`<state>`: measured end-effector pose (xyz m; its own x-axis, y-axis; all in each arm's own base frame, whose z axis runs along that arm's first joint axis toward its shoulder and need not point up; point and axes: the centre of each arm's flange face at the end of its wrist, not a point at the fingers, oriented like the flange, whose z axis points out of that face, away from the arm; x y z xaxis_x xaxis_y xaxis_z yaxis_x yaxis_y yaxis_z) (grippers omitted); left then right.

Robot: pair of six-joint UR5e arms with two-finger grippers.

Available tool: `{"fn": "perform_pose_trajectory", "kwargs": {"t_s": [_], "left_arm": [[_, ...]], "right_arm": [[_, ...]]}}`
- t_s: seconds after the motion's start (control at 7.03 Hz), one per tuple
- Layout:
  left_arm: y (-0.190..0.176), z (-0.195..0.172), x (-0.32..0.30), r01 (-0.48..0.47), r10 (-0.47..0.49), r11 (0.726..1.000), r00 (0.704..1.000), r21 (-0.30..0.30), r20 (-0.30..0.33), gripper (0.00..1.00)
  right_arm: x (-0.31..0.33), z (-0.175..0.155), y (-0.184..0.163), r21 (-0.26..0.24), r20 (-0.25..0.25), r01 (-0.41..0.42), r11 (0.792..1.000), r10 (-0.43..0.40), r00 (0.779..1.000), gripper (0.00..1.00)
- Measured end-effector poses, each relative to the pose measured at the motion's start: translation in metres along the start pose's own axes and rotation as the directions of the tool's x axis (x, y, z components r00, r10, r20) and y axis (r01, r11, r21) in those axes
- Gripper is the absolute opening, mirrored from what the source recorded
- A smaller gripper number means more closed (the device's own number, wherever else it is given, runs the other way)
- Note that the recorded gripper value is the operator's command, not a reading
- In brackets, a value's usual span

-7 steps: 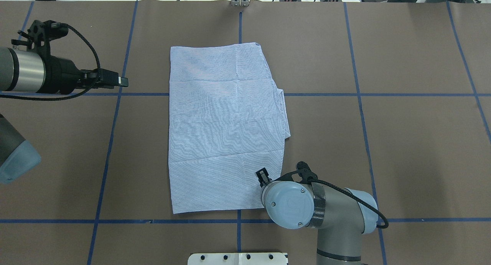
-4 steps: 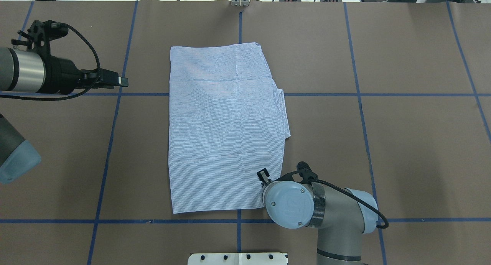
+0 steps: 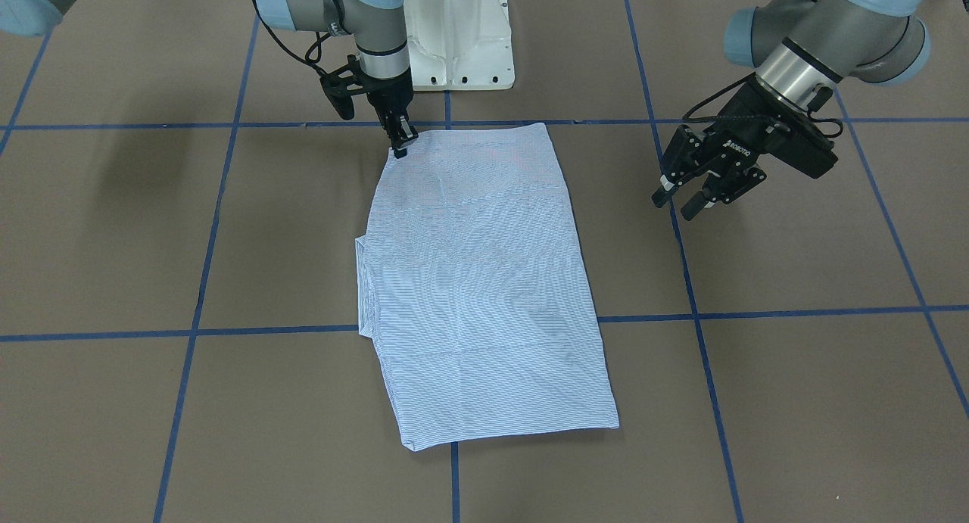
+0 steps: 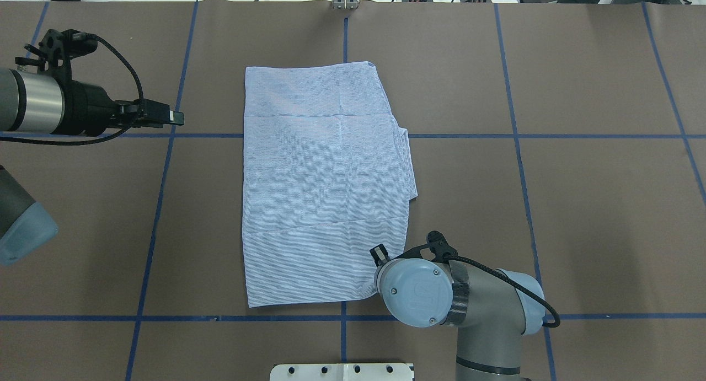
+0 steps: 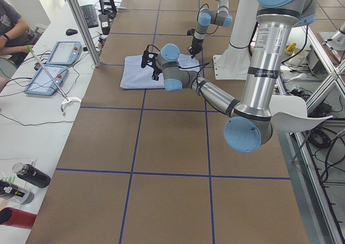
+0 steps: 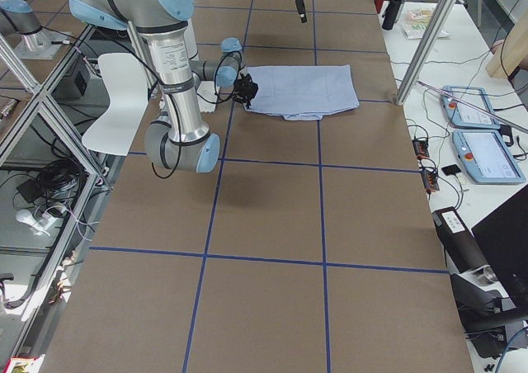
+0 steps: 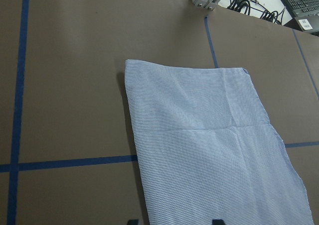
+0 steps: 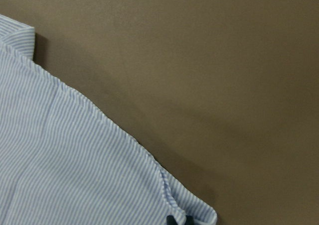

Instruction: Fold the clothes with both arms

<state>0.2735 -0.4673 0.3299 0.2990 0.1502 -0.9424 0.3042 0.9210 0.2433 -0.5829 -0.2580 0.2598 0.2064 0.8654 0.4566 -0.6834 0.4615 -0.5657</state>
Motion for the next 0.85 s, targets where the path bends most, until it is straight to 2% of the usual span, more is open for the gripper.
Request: {"fn": "perform_pose_trajectory", "kwargs": {"t_s": [0.28, 0.43, 0.57, 0.85], "left_arm": [[0.005, -0.004, -0.001, 0.06, -0.06, 0.998, 0.998, -0.004, -0.001, 0.58], [0.007, -0.004, 0.004, 0.143, -0.143, 0.99, 0.99, -0.008, -0.009, 0.58], [0.014, -0.002, 0.014, 0.247, -0.248, 0.969, 0.969, -0.02, -0.023, 0.58], [0.058, 0.014, 0.049, 0.439, -0.442, 0.896, 0.896, -0.062, -0.047, 0.58]], "right_arm": [[-0.003, -0.021, -0.003, -0.004, -0.002, 0.0, 1.0, 0.0, 1.0, 0.0], [-0.002, -0.028, -0.002, -0.003, -0.008, 0.003, 1.0, -0.003, 1.0, 0.0], [0.0, -0.032, -0.001, -0.004, -0.011, 0.005, 1.0, -0.005, 1.0, 0.0], [0.007, -0.034, 0.005, -0.01, -0.018, 0.011, 1.0, -0.011, 1.0, 0.0]]}}
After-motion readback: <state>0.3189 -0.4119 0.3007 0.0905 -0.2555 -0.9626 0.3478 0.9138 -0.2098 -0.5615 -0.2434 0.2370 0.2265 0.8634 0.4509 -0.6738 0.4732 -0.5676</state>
